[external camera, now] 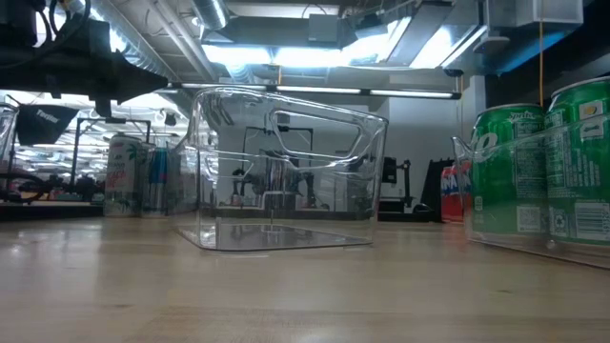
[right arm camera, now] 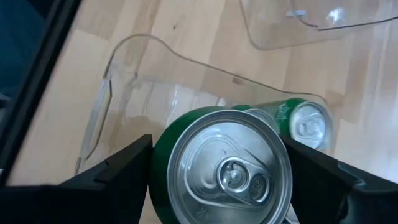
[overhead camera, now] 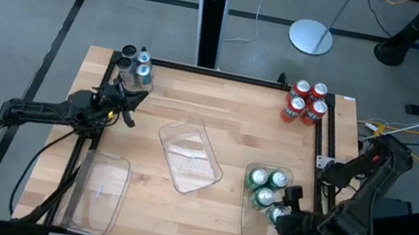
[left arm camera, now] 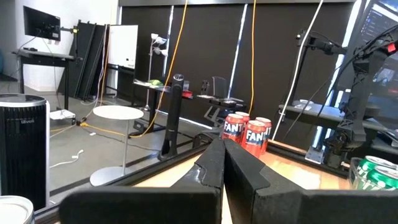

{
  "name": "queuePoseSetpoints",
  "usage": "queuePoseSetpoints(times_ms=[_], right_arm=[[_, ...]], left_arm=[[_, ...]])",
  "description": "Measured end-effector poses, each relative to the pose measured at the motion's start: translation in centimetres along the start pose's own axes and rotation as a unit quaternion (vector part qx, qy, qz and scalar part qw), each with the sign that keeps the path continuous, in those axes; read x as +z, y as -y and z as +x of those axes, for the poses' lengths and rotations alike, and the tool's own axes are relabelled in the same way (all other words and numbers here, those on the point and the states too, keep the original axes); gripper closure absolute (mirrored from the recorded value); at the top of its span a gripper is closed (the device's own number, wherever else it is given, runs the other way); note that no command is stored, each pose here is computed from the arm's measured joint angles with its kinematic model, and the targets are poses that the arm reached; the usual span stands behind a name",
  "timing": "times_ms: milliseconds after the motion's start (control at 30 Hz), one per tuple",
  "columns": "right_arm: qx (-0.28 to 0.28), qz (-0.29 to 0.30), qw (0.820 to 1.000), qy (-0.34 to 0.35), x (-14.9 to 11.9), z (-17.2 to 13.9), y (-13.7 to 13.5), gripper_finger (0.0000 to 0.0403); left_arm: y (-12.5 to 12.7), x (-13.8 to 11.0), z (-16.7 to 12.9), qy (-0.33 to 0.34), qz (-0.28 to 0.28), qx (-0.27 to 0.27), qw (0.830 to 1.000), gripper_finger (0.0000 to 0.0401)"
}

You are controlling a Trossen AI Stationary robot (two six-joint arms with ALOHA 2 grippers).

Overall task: Sort soda cans
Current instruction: Put the green soda can into the right transparent bin

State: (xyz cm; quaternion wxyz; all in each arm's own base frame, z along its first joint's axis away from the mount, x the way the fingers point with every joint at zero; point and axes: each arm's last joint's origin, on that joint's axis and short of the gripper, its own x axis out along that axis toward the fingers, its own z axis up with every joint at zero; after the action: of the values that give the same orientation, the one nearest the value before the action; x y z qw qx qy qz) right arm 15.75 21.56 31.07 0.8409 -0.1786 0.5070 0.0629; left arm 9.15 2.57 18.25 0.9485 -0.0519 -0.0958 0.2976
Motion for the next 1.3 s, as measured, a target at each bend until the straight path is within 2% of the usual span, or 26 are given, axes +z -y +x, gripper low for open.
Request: queuePoseSetpoints(times_ms=[233, 567, 800, 867, 933, 1000, 1133, 1300], right_arm=[[0.019, 0.0, 1.0, -0.004, -1.2, 3.0, -1.1, 0.0101], [0.001, 0.002, 0.999, -0.032, -3.5, 6.2, -1.5, 0.0101], [-0.004, 0.003, 0.999, -0.032, -4.2, 7.1, -1.6, 0.0101], [-0.006, -0.001, 0.999, -0.035, -4.3, 7.1, -1.5, 0.0077], [-0.005, -0.009, 0.999, -0.04, -4.3, 7.1, -1.5, 0.0036], [0.0, -0.009, 0.999, -0.045, -4.4, 7.1, -1.5, 0.0019], [0.008, -0.006, 0.999, -0.04, -4.4, 6.6, -1.2, 0.005], [0.015, -0.003, 0.999, -0.031, -3.6, 4.3, -0.4, 0.0082]], left_arm=[[0.0, 0.0, 0.0, 0.0, 0.0, 0.0, 1.0, 0.0401], [0.0, 0.1, 0.0, 0.007, 0.002, 0.0, 1.0, 0.0401], [0.0, 0.1, 0.0, 0.007, 0.003, 0.0, 1.0, 0.0401], [0.0, 0.1, 0.0, 0.007, 0.003, 0.0, 1.0, 0.0401], [0.0, 0.1, 0.0, 0.007, 0.003, 0.0, 1.0, 0.0401], [0.0, 0.1, 0.0, 0.007, 0.004, 0.0, 1.0, 0.0401], [0.0, 0.1, 0.0, 0.006, 0.002, 0.0, 1.0, 0.0401], [0.0, 0.1, 0.0, 0.006, 0.002, 0.0, 1.0, 0.0401]])
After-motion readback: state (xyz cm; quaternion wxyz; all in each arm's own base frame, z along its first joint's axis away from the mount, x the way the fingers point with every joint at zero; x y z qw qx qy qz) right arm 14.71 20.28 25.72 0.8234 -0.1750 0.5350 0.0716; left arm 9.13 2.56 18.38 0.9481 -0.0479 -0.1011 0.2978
